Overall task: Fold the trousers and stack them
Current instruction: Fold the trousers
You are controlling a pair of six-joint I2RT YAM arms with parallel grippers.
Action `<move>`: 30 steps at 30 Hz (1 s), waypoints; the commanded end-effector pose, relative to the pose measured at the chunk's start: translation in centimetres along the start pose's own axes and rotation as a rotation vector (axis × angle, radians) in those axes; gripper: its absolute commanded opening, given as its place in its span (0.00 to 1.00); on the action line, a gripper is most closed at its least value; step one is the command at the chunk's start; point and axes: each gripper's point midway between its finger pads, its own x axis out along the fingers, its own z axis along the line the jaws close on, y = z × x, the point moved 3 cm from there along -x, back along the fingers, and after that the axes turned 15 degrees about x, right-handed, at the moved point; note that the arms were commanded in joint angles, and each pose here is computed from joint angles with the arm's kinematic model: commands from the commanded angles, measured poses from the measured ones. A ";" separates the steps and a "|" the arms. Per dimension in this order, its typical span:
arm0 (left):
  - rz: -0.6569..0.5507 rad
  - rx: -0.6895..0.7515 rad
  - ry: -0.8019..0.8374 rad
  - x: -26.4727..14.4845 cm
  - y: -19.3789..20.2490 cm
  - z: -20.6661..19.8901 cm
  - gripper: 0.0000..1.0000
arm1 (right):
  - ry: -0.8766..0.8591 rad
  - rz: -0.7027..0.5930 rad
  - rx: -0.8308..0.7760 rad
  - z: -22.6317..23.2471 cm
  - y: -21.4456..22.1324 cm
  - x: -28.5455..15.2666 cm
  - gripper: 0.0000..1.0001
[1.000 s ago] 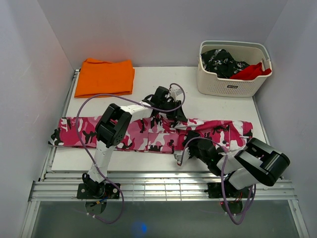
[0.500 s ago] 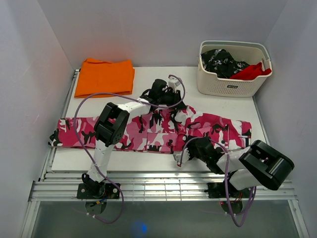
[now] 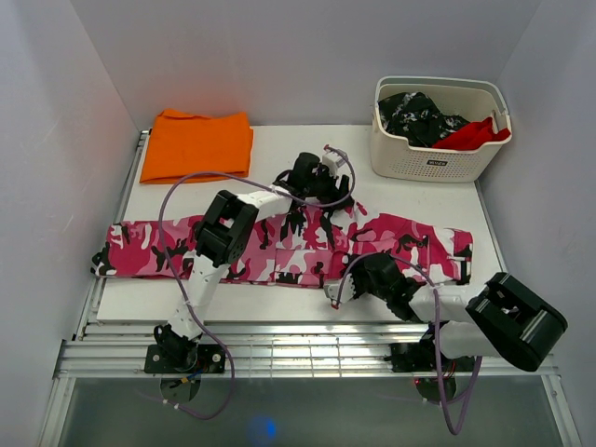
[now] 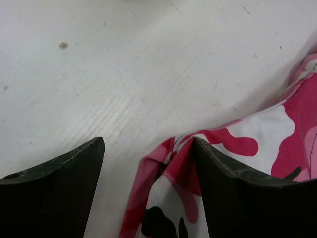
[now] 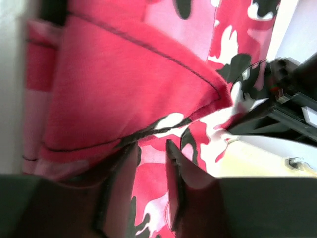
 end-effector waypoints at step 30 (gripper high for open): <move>0.393 -0.366 -0.376 -39.4 4.9 3.3 0.90 | -0.422 0.605 1.482 -0.2 13.2 -7.3 0.79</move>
